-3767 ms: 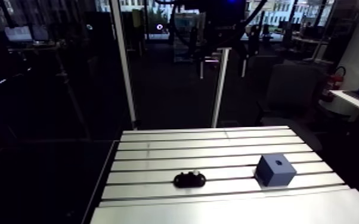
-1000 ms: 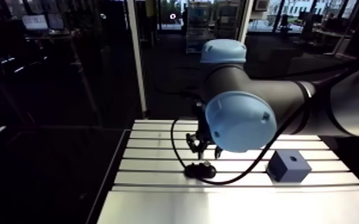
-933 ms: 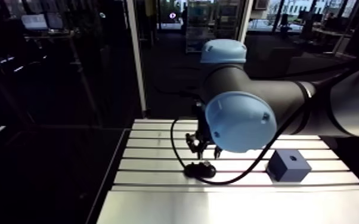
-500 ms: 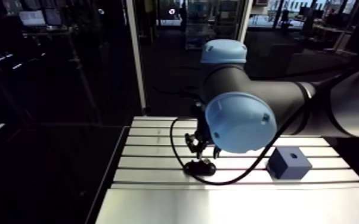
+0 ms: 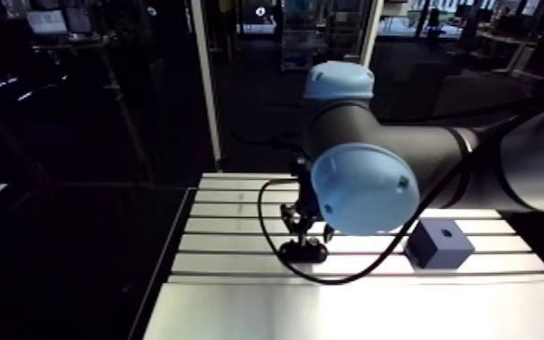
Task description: Pick up the M10 bolt and insert it into the hex recess until seated.
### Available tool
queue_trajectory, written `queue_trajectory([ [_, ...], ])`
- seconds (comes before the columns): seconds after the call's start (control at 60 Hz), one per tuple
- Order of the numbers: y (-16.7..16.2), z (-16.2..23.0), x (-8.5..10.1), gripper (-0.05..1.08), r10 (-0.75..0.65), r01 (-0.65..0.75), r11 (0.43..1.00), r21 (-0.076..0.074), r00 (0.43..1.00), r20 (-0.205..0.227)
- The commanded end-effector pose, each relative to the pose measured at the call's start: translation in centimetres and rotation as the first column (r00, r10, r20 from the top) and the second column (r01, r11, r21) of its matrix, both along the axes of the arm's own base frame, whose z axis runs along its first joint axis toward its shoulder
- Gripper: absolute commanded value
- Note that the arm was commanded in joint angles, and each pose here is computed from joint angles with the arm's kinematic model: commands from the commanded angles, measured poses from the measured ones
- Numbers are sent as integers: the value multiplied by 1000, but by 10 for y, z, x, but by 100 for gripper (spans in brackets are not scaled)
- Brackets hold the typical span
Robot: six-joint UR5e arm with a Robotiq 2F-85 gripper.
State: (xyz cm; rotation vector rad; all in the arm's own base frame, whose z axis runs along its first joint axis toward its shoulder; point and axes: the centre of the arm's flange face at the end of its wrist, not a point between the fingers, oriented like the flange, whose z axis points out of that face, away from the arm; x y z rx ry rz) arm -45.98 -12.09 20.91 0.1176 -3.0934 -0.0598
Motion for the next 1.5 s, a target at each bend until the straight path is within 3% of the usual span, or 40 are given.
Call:
queue_trajectory([
  [0.017,0,-4,-1,49,1,-1,1000,0,1000,-7],
  [1.5,0,-4,-5,61,4,-4,1000,-5,1000,-20],
])
